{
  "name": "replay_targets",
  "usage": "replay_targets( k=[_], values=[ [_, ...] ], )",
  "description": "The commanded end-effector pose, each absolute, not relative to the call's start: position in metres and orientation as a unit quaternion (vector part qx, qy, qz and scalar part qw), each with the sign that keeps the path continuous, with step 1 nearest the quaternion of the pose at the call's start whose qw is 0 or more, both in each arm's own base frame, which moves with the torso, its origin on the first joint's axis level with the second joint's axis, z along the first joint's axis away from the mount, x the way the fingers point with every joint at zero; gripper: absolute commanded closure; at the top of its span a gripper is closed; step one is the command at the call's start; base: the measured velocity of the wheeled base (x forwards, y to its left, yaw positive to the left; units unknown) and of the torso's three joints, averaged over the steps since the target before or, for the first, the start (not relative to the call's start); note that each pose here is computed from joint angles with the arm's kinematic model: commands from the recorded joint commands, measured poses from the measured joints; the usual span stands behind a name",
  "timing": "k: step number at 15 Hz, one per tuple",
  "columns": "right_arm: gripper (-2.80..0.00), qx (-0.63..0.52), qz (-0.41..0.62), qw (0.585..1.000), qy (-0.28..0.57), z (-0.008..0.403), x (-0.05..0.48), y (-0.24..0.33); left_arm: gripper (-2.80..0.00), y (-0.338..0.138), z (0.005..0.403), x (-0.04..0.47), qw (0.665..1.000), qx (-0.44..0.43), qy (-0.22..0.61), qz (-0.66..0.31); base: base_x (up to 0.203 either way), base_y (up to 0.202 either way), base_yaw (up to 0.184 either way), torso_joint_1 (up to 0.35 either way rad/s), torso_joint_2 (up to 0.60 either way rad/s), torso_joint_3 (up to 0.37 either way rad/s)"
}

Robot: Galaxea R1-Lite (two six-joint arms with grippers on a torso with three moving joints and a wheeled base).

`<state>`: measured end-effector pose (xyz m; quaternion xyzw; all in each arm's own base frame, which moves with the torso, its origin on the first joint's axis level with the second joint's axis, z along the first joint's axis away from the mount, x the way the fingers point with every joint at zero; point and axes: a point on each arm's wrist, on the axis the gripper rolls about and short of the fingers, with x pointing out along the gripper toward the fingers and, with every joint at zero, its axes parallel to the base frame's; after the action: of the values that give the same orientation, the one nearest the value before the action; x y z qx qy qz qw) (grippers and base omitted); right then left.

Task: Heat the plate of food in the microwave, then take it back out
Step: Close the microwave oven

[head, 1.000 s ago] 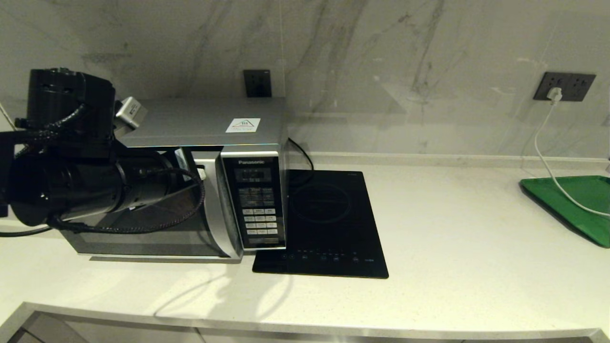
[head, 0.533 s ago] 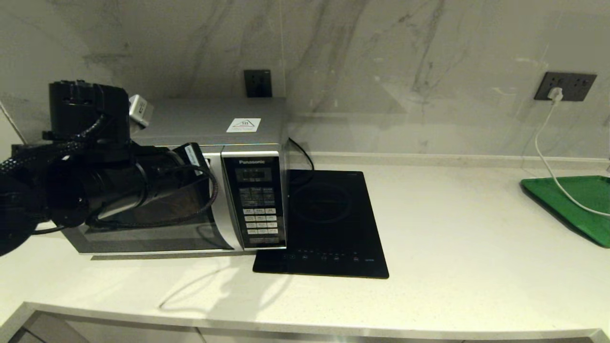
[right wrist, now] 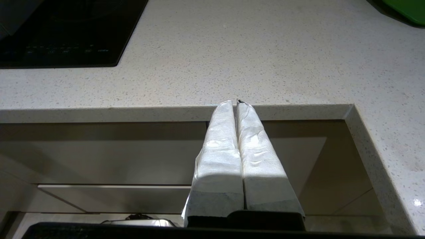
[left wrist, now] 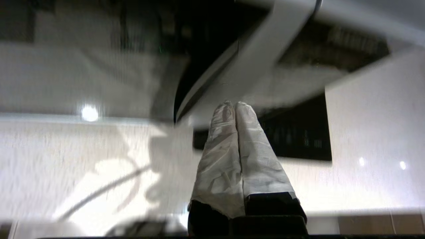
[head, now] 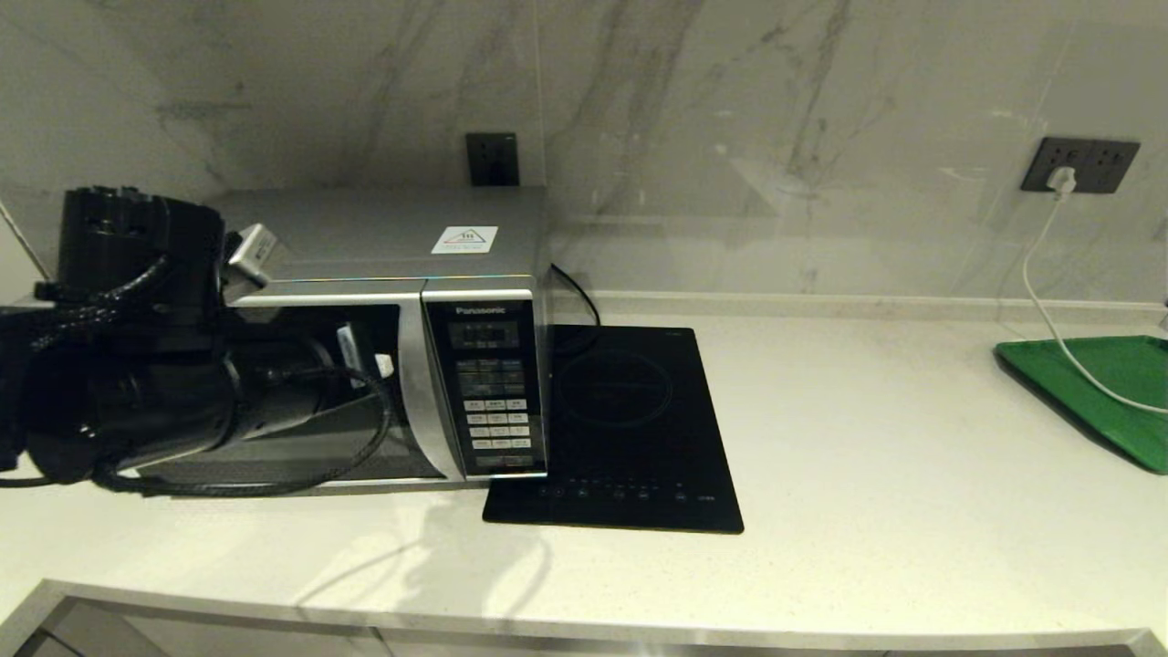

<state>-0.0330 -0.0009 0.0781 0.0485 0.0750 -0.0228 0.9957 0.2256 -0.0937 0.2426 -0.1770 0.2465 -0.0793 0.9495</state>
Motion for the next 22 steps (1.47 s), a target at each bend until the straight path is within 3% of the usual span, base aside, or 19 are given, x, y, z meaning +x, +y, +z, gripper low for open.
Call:
replay_targets(
  k=[1, 3, 6, 12, 22],
  values=[
    [0.0, 0.049, -0.023, 0.996, 0.077, 0.078, -0.033, -0.001, 0.0, -0.082, 0.238, 0.19, 0.932, -0.165, 0.308, -0.097, 0.0, 0.0, 0.0, 0.0, 0.0, 0.0],
    [0.0, 0.049, -0.023, 0.996, 0.077, 0.078, -0.033, -0.001, 0.0, -0.078, 0.222, 0.164, 0.91, -0.128, 0.376, -0.121, 0.0, 0.0, 0.0, 0.0, 0.0, 0.0],
    [0.0, 0.049, -0.023, 0.996, 0.077, 0.078, -0.033, -0.001, 0.0, -0.08, 0.201, 0.148, 0.9, -0.076, 0.408, -0.135, 0.0, 0.0, 0.0, 0.0, 0.0, 0.0],
    [0.0, 0.049, -0.023, 0.996, 0.076, 0.078, -0.033, -0.001, 0.0, -0.142, 0.153, 0.168, 0.952, -0.01, 0.291, -0.092, 0.0, 0.0, 0.0, 0.0, 0.0, 0.0],
    [0.0, 0.049, -0.023, 0.996, 0.076, 0.078, -0.033, -0.001, 0.0, -0.199, 0.084, 0.198, 0.954, 0.034, 0.277, -0.114, 0.0, 0.0, 0.0, 0.0, 0.0, 0.0]
  ],
)
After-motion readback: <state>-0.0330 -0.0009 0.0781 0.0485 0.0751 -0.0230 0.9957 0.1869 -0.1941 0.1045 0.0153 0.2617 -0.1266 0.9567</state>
